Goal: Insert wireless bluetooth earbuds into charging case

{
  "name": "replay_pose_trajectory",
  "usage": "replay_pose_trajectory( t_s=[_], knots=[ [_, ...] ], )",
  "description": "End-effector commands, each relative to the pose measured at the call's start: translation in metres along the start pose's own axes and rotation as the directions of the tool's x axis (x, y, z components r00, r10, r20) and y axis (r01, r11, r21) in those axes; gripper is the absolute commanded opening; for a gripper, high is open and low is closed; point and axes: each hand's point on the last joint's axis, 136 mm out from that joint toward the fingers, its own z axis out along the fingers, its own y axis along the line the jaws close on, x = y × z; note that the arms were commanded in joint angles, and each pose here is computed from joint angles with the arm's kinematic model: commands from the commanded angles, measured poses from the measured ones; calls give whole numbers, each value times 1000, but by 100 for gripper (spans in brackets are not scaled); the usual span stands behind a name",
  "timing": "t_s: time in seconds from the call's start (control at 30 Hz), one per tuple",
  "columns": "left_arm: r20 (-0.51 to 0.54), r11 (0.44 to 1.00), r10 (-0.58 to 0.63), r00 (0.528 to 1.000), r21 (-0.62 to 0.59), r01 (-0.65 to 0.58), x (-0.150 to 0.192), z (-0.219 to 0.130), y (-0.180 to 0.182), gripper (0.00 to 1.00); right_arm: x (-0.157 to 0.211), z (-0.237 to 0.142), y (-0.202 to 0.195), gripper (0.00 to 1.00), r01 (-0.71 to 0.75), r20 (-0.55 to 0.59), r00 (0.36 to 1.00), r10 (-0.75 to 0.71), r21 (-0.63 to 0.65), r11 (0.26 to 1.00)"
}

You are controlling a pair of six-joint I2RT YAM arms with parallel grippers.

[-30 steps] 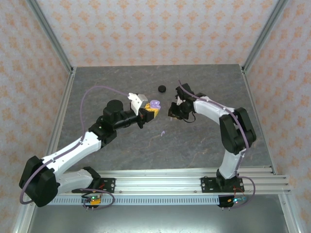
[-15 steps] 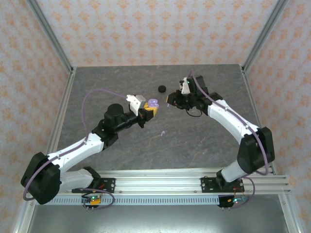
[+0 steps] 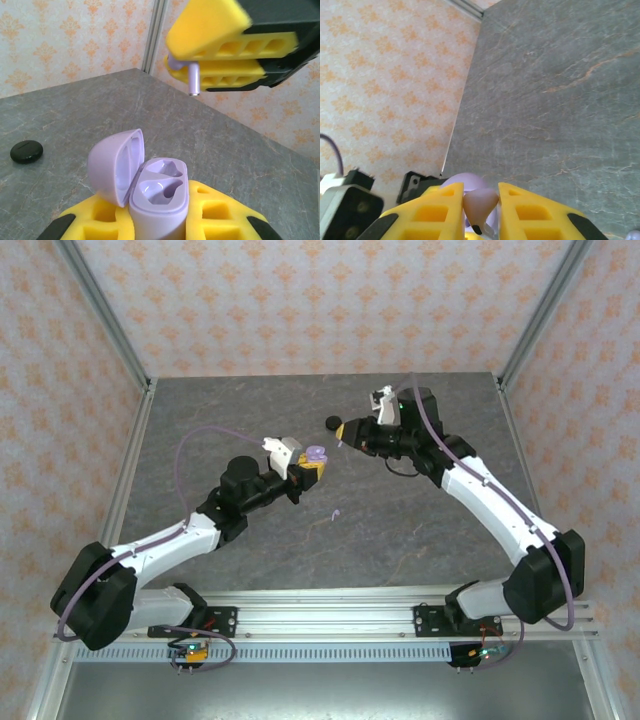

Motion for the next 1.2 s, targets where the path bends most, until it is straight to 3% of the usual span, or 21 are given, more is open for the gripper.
replay_pose_trajectory(
  t_s=[0.0, 0.47, 1.17],
  knots=[
    [62, 1000, 3, 998, 26, -5, -19, 2, -8, 6, 1, -4, 26, 21, 83, 11, 997, -83, -58, 995],
    [58, 999, -3, 998, 44, 0, -27, 6, -11, 6, 16, 12, 34, 21, 154, -52, 987, -155, -28, 988],
    [38, 996, -12, 999, 88, 8, -30, 10, -18, 7, 17, 20, 27, 21, 152, -62, 986, -152, -9, 988]
  ],
)
